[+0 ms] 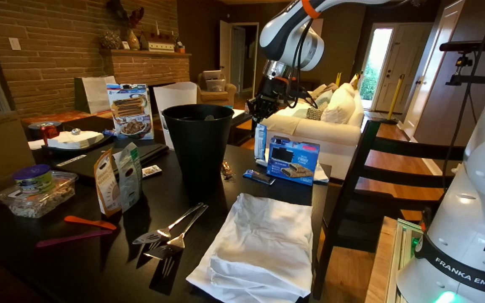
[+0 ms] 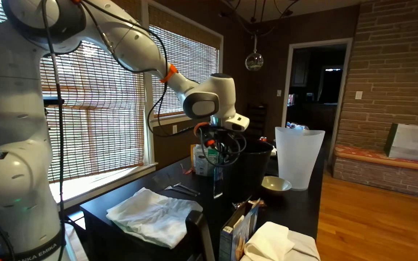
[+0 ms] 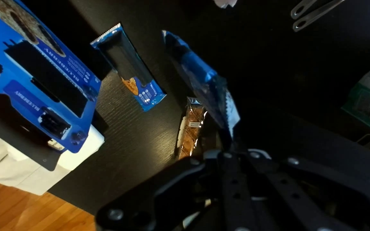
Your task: Put the left packet in the blue box
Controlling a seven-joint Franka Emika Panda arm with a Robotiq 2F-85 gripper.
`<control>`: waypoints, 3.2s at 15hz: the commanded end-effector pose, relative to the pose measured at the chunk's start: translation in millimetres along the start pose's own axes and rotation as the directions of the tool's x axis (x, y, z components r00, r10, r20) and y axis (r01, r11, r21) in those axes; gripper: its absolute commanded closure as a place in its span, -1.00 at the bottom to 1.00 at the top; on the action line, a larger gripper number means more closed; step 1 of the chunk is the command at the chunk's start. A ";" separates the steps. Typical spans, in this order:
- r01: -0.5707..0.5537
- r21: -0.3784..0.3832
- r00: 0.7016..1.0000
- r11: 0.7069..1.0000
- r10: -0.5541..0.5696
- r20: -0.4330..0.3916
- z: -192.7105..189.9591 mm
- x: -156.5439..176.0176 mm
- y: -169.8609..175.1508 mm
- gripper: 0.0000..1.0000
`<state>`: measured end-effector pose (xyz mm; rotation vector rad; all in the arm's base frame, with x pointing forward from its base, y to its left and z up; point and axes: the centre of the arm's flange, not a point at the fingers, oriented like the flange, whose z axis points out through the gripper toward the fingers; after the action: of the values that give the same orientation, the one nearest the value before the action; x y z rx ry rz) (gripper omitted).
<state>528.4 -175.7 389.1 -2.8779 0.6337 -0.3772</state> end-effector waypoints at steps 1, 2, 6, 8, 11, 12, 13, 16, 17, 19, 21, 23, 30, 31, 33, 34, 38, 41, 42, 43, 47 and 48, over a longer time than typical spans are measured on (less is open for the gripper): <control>0.098 0.045 0.995 0.994 -0.099 0.022 -18.5 18.6 8.6 1.00; 0.126 0.049 0.991 0.991 -0.128 0.040 -26.3 22.8 11.3 1.00; 0.240 0.074 0.965 0.968 -0.246 0.088 -54.1 33.4 24.5 1.00; 0.286 0.078 0.950 0.955 -0.293 0.111 -66.1 36.5 33.9 1.00; 0.332 0.071 0.933 0.941 -0.339 0.122 -78.7 40.2 49.4 1.00; 0.335 0.083 0.931 0.939 -0.343 0.123 -81.1 42.3 53.9 1.00; 0.322 0.078 0.936 0.943 -0.330 0.119 -81.9 44.2 59.4 1.00; 0.306 0.059 0.945 0.950 -0.310 0.106 -85.8 48.7 75.4 1.00; 0.298 0.054 0.947 0.953 -0.302 0.105 -86.9 50.3 81.0 1.00; 0.272 0.041 0.957 0.962 -0.274 0.098 -90.6 53.7 91.3 1.00; 0.255 0.029 0.963 0.967 -0.257 0.085 -95.4 56.4 100.3 1.00; 0.241 0.020 0.967 0.970 -0.241 0.076 -98.3 58.6 108.8 1.00; 0.198 0.026 0.976 0.980 -0.200 0.088 -88.4 58.9 125.6 1.00; 0.193 0.026 0.976 0.981 -0.195 0.094 -85.3 58.6 126.8 1.00; 0.188 0.025 0.977 0.982 -0.190 0.101 -80.9 57.9 129.3 1.00; 0.184 0.023 0.977 0.983 -0.186 0.104 -78.8 57.5 132.0 1.00; 0.169 0.023 0.978 0.985 -0.171 0.117 -73.3 56.8 137.5 1.00; 0.159 0.024 0.979 0.987 -0.161 0.124 -69.1 55.5 141.2 1.00; 0.156 0.022 0.979 0.987 -0.158 0.126 -67.8 55.2 142.4 1.00; 0.154 0.021 0.979 0.988 -0.156 0.128 -66.5 55.0 143.2 1.00; 0.141 0.024 0.980 0.990 -0.143 0.141 -61.5 52.7 144.0 1.00; 0.139 0.025 0.980 0.990 -0.141 0.144 -60.1 52.3 144.2 1.00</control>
<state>499.7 -331.2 426.1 -2.9246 0.3763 -0.2059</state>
